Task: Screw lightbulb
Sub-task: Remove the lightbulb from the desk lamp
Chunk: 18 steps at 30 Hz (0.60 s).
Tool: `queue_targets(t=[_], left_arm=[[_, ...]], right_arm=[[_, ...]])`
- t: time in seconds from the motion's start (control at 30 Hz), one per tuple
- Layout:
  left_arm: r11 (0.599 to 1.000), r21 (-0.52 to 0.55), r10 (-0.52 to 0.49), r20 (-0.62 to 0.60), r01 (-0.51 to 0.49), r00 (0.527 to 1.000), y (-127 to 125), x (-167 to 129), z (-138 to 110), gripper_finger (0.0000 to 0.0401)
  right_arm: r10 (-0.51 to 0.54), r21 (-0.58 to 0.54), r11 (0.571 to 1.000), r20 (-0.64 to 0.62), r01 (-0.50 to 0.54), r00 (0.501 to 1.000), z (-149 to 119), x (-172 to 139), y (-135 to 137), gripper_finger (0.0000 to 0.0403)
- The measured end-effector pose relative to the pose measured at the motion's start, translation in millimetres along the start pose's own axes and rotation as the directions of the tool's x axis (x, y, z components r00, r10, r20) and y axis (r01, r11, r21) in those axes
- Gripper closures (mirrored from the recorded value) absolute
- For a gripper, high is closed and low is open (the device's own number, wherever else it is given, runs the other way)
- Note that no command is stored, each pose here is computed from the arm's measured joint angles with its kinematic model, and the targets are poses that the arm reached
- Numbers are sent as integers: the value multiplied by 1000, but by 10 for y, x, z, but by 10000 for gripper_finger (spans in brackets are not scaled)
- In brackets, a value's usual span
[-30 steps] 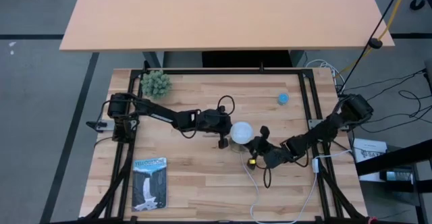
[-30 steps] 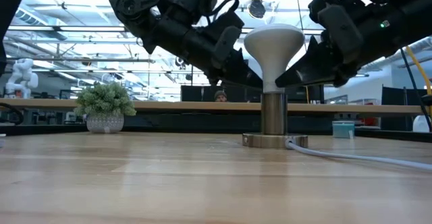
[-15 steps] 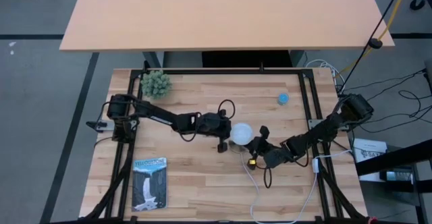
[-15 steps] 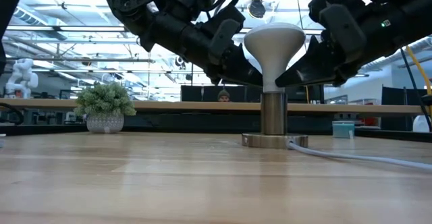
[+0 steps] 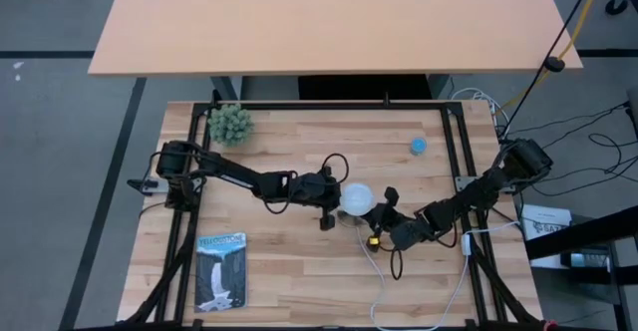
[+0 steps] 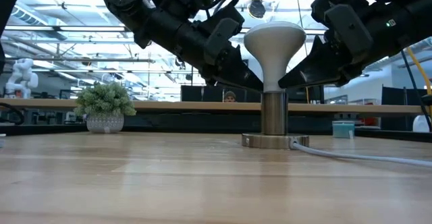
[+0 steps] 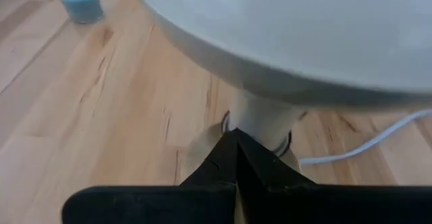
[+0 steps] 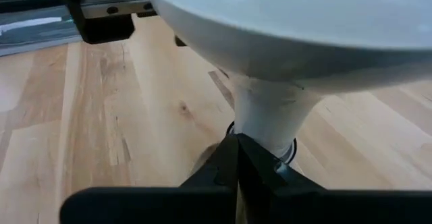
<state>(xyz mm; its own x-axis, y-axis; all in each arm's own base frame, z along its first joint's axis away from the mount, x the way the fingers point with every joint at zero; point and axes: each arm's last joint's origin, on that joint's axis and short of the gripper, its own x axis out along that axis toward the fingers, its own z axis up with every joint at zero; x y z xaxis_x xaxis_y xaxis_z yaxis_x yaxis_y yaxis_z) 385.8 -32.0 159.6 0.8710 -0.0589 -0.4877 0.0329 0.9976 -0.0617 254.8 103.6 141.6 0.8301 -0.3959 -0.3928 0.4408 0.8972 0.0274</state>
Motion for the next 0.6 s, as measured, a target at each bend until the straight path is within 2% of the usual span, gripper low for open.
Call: queue_targets(t=[0.1,0.2,0.27,0.43,0.6], left_arm=[[1000,5,-18,-33,18,999,-50,-2,-36,401],[995,-4,-99,-76,99,992,-176,-3,-87,401],[993,4,-121,-87,122,989,-234,-3,-107,401],[998,48,-30,-104,35,994,-273,-9,-136,401],[997,12,83,-145,-82,986,-87,-6,-168,401]], right_arm=[[-38,-4,999,0,38,999,-20,-6,-16,403],[-133,-32,991,22,133,991,-45,-10,-67,403],[-148,-14,989,30,148,989,-42,-30,-69,403],[-117,3,993,8,117,993,-43,-32,-63,403],[-32,37,999,0,32,999,-25,-49,-4,403]])
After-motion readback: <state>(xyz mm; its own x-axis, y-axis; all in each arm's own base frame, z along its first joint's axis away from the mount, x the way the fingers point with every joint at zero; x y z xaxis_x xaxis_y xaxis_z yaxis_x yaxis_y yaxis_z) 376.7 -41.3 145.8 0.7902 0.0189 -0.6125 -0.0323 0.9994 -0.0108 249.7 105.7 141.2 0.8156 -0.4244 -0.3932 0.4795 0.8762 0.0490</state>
